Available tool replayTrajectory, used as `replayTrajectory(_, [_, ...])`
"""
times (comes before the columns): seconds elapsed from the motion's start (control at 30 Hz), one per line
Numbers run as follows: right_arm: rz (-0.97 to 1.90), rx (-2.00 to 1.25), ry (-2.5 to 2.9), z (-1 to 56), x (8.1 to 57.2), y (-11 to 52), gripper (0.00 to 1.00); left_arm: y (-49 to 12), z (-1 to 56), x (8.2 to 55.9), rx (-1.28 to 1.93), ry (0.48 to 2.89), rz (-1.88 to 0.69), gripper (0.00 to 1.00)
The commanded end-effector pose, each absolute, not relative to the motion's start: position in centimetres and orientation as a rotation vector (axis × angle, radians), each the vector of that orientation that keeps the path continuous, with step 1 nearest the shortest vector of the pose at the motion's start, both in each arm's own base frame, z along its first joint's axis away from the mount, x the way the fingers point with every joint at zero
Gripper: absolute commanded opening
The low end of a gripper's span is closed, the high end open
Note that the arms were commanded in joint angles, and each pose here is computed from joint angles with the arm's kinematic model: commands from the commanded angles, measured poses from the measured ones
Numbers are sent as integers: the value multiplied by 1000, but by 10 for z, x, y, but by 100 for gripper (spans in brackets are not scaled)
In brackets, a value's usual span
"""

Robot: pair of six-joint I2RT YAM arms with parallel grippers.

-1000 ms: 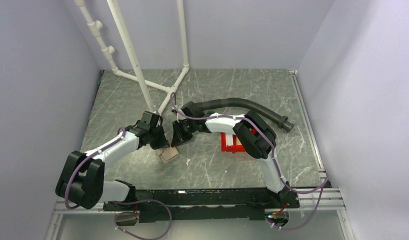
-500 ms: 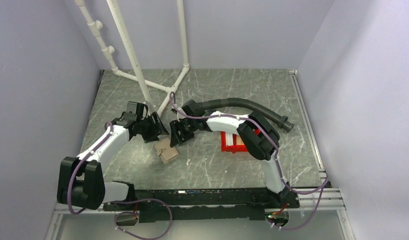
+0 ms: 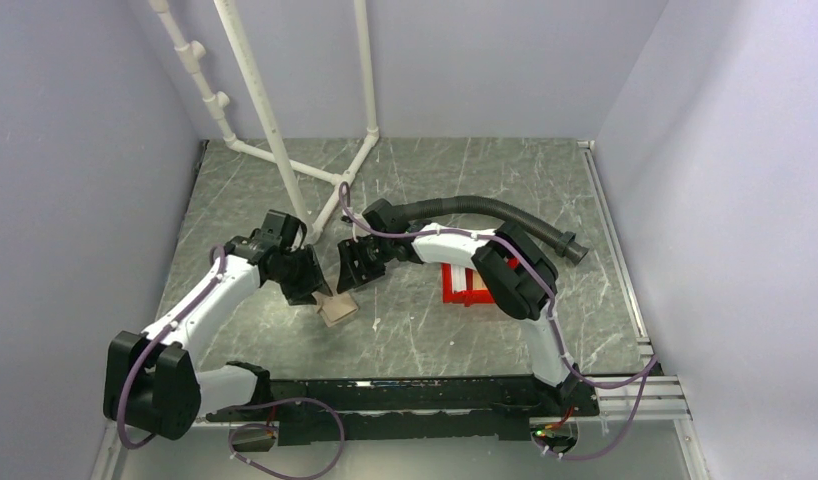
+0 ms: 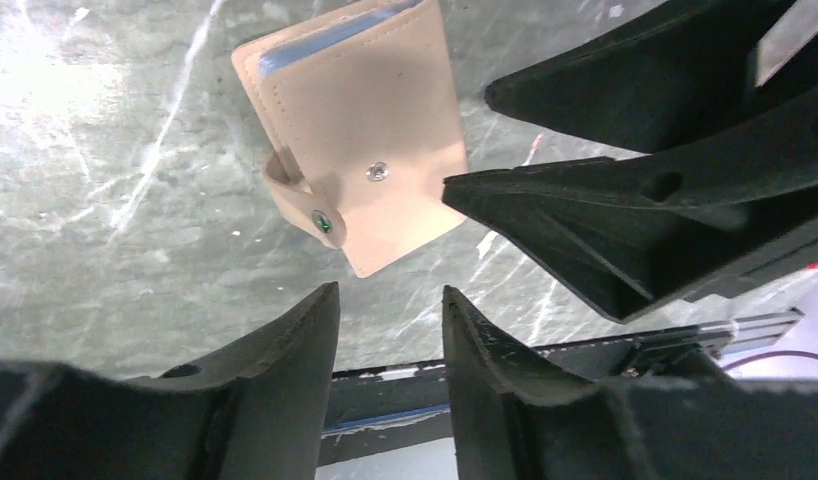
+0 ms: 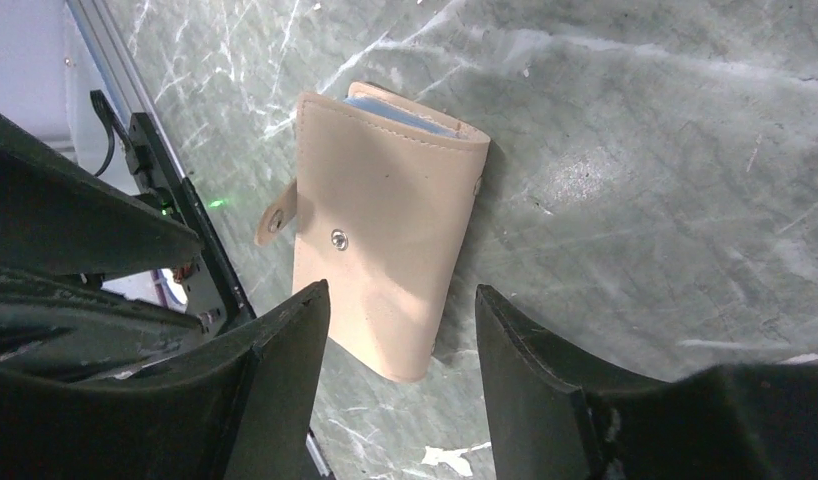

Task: Put the credit cards into the card holder
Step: Close the card holder at the center of the board.

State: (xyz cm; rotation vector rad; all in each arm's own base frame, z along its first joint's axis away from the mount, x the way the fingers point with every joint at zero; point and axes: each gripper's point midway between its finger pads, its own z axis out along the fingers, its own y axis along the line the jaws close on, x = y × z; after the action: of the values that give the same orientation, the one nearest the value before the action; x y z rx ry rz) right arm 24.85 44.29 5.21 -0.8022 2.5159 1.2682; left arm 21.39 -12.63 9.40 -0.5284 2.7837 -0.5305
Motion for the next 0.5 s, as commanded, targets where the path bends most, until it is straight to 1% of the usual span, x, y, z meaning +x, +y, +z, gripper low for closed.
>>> replayTrajectory(0.0, [1317, -823, 2445, 63, 253, 453, 57, -122, 91, 214, -608, 2797, -428, 43])
replayTrajectory(0.1, [1311, -824, 2449, 61, 252, 451, 56, -118, 89, 215, -627, 2811, -369, 41])
replayTrajectory(0.23, [1310, -823, 2450, 60, 251, 450, 55, -112, 85, 214, -648, 2825, -303, 45])
replayTrajectory(0.27, [1312, -822, 2449, 60, 251, 450, 55, -112, 85, 215, -644, 2825, -301, 44])
replayTrajectory(0.37, [1314, -825, 2453, 59, 251, 450, 54, -115, 82, 219, -644, 2831, -309, 34])
replayTrajectory(0.47, [1314, -826, 2453, 59, 251, 450, 54, -117, 77, 222, -645, 2834, -317, 32])
